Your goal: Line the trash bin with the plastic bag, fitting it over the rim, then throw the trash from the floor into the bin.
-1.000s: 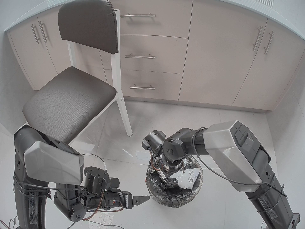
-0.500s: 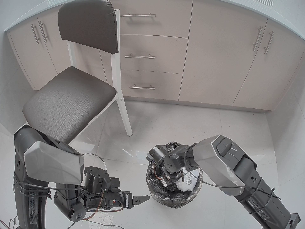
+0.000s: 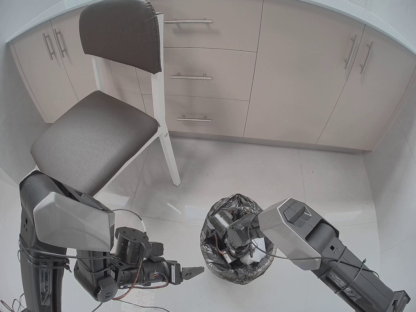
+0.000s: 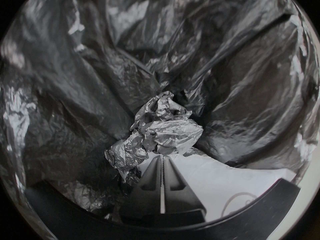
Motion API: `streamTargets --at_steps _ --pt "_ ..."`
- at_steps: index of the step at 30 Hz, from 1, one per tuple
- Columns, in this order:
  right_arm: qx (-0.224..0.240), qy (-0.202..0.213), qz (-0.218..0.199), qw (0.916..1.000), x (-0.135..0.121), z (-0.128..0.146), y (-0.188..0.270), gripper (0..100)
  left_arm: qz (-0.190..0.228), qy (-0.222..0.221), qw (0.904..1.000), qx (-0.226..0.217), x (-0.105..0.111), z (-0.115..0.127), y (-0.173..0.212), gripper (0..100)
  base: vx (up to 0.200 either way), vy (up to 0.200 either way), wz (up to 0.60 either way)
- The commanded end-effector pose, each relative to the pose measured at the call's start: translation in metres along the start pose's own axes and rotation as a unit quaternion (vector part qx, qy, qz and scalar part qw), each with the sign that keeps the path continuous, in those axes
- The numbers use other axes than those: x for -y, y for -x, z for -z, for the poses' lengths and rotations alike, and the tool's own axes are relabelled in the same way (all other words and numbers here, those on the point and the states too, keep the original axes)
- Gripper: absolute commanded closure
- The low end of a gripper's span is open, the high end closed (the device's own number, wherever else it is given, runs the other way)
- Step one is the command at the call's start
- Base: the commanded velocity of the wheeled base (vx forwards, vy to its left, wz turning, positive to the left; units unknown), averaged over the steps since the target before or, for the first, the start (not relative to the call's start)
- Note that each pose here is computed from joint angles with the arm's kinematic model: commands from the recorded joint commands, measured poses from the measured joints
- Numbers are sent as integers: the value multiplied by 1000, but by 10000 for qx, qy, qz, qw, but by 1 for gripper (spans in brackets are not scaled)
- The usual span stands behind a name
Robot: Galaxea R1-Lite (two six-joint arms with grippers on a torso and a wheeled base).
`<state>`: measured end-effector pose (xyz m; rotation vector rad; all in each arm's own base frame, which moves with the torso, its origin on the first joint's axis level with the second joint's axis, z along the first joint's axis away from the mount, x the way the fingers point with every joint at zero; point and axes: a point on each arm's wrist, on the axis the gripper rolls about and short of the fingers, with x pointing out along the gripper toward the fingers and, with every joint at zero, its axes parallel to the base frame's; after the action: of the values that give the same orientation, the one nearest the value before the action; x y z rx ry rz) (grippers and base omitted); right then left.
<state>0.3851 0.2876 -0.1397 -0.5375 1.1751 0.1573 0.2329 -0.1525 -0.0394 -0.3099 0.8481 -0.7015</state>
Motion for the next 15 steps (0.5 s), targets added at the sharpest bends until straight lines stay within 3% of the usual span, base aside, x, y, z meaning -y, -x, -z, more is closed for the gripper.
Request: streamTargets --at_steps 1,15 --pt "-120 22 -36 9999 -1 6 -11 100 -9 -107 9999 -35 -1 2 -1 0 0 0 0" --pt "53 -53 -51 10000 4 -1 -4 100 46 -218 9997 108 -3 5 -2 0 0 0 0"
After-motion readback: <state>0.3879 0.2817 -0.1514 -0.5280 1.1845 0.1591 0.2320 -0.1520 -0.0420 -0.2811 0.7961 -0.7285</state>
